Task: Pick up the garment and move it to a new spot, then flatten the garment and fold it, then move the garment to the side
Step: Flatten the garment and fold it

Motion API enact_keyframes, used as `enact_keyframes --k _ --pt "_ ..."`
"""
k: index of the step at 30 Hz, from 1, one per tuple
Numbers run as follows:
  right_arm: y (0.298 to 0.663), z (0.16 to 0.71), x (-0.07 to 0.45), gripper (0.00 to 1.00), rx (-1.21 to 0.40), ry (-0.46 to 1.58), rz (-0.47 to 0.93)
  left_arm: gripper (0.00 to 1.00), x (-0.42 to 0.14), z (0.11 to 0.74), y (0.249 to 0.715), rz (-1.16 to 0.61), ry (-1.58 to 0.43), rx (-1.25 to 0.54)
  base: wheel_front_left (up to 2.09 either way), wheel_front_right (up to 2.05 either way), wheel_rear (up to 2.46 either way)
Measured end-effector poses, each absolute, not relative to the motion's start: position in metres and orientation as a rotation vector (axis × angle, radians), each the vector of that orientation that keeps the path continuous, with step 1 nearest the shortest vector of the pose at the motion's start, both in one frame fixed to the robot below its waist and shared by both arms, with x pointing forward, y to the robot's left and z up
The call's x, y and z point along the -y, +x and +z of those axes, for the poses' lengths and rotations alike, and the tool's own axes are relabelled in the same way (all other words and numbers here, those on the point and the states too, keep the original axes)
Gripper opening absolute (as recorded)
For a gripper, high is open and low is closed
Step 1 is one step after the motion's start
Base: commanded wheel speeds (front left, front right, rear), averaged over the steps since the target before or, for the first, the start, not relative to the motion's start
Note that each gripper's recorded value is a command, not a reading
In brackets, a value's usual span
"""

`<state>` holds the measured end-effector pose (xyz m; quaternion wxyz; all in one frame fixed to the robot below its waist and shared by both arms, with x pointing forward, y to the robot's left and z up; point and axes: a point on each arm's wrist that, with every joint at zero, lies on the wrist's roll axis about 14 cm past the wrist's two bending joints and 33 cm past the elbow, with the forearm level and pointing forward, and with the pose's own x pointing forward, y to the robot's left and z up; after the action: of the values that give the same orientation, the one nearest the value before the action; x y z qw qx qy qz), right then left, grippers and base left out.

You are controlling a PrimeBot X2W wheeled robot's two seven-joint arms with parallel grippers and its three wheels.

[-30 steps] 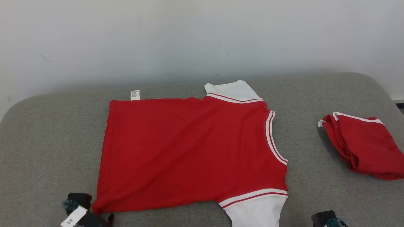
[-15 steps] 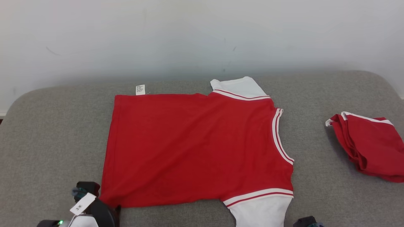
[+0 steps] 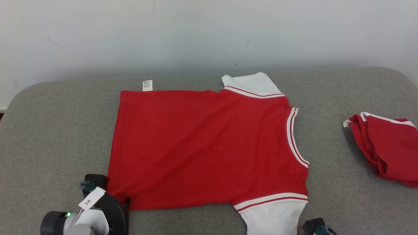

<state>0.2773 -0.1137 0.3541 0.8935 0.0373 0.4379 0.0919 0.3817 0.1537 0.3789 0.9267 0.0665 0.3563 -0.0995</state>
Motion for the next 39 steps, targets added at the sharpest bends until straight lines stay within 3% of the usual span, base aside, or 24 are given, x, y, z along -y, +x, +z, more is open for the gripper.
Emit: enact_keyframes --k 2,4,6,12,13,18,20,21,22,24,26,27,28,29,32,34,35,39 --pt "0.279 0.353 0.112 0.94 -0.908 0.088 0.184 1.0 -0.154 0.377 0.383 -0.204 0.144 -0.733 0.0 0.0 0.0" --pt "0.281 0.351 0.111 0.81 -0.906 0.082 0.182 1.0 -0.156 0.376 0.386 -0.2 0.147 -0.731 0.0 0.0 0.0" --pt "0.283 0.352 0.109 0.49 -0.898 0.089 0.18 1.0 -0.156 0.376 0.388 -0.204 0.146 -0.729 0.0 0.0 0.0" --pt "0.289 0.356 0.105 0.46 -0.873 0.095 0.187 0.98 -0.157 0.375 0.389 -0.2 0.144 -0.722 0.0 0.0 0.0" --pt "0.29 0.356 0.105 0.4 -0.87 0.095 0.187 0.93 -0.156 0.376 0.389 -0.209 0.142 -0.718 0.0 0.0 0.0" --pt "0.291 0.36 0.105 0.41 -0.85 0.091 0.186 0.74 -0.155 0.375 0.386 -0.213 0.138 -0.719 0.0 0.0 0.0" --pt "0.291 0.361 0.106 0.41 -0.845 0.093 0.181 0.61 -0.152 0.376 0.386 -0.223 0.136 -0.711 0.0 0.0 0.0" --pt "0.291 0.361 0.106 0.4 -0.844 0.094 0.179 0.5 -0.151 0.377 0.386 -0.225 0.135 -0.708 0.0 0.0 0.0" --pt "0.291 0.361 0.107 0.37 -0.843 0.095 0.176 0.45 -0.15 0.377 0.386 -0.227 0.134 -0.708 0.0 0.0 0.0" --pt "0.291 0.361 0.109 0.18 -0.843 0.096 0.17 0.39 -0.149 0.377 0.386 -0.229 0.135 -0.709 0.0 0.0 0.0" --pt "0.291 0.361 0.111 0.21 -0.843 0.097 0.163 0.41 -0.15 0.376 0.385 -0.231 0.135 -0.71 0.0 0.0 0.0" --pt "0.291 0.361 0.111 0.27 -0.843 0.097 0.162 0.49 -0.15 0.375 0.385 -0.23 0.136 -0.712 0.0 0.0 0.0" --pt "0.291 0.361 0.111 0.33 -0.844 0.097 0.161 0.69 -0.15 0.375 0.384 -0.231 0.136 -0.713 0.0 0.0 0.0" --pt "0.29 0.361 0.111 0.35 -0.843 0.095 0.161 1.0 -0.151 0.376 0.384 -0.229 0.133 -0.713 0.0 0.0 0.0" --pt "0.29 0.361 0.112 0.39 -0.842 0.09 0.159 1.0 -0.152 0.375 0.383 -0.223 0.123 -0.716 0.0 0.0 0.0" --pt "0.29 0.361 0.113 0.36 -0.841 0.09 0.157 1.0 -0.155 0.376 0.382 -0.218 0.118 -0.711 0.0 0.0 0.0" --pt "0.29 0.361 0.113 0.27 -0.841 0.091 0.156 1.0 -0.156 0.377 0.383 -0.215 0.119 -0.707 0.0 0.0 0.0" --pt "0.289 0.362 0.115 0.23 -0.838 0.09 0.151 1.0 -0.161 0.374 0.375 -0.203 0.111 -0.714 0.0 0.0 0.0"
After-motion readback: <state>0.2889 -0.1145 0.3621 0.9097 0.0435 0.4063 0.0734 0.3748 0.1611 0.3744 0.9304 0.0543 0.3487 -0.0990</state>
